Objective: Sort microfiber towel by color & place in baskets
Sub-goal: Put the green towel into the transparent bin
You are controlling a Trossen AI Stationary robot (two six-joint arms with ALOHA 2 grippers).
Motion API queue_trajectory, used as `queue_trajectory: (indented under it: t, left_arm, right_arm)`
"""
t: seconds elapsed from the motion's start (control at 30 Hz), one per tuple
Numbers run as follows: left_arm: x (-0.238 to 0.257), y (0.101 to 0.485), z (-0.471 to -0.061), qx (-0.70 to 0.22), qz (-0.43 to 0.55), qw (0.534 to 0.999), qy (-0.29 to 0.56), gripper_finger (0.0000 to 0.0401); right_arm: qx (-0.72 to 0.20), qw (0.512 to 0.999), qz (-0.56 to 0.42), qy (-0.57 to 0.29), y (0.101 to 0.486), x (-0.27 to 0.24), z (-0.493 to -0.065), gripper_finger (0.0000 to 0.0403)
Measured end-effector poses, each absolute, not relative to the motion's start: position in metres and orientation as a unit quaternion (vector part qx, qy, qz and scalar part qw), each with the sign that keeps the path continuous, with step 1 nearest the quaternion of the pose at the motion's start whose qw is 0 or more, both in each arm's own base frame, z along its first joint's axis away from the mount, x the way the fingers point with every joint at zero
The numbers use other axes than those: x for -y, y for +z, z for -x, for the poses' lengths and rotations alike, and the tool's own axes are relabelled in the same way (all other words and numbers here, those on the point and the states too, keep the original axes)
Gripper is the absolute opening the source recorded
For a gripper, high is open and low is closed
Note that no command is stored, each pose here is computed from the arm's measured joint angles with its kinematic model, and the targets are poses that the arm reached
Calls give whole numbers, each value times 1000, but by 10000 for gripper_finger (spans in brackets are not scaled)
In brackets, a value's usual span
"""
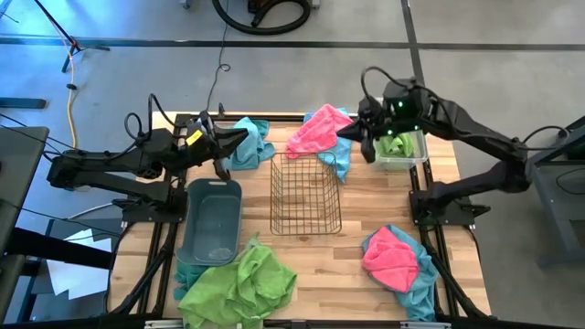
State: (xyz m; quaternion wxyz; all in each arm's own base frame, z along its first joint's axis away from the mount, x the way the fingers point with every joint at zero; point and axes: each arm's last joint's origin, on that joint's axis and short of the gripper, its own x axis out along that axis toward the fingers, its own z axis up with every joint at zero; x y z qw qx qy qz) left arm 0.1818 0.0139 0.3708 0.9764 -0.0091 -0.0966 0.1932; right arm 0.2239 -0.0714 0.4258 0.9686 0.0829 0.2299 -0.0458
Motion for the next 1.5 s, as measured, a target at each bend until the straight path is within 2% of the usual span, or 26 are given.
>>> queue_trajectory:
  t: [0.13, 0.5, 0.57, 0.67, 0.8, 1.17, 1.33, 1.5]
  left_arm:
    - [-14, 370, -182, 94, 15, 977, 192, 26]
    - [-13, 366, -183, 75, 19, 981, 177, 26]
    - [-12, 366, -183, 75, 18, 985, 157, 26]
    - [-8, 366, -184, 76, 28, 994, 77, 26]
    - [-2, 366, -185, 70, 48, 996, -12, 26]
    - [0, 361, -185, 45, 81, 996, -18, 27]
    - [15, 369, -190, -21, 55, 998, -33, 49]
    - [35, 376, -204, -111, 10, 992, -62, 102]
  right_arm:
    - [-195, 979, -61, -24, 423, 53, -237, 0]
    - [-64, 995, -78, 4, 370, 24, -249, 0]
    - [-44, 996, -75, 1, 365, 21, -247, 0]
    - [-19, 997, -78, 0, 359, 17, -248, 0]
    - [-10, 998, -67, 10, 358, 12, -247, 0]
    - [-7, 998, -64, 12, 359, 12, -247, 0]
    - [-6, 996, -88, 9, 359, 12, -247, 0]
    - [-6, 994, -111, 16, 360, 11, -247, 0]
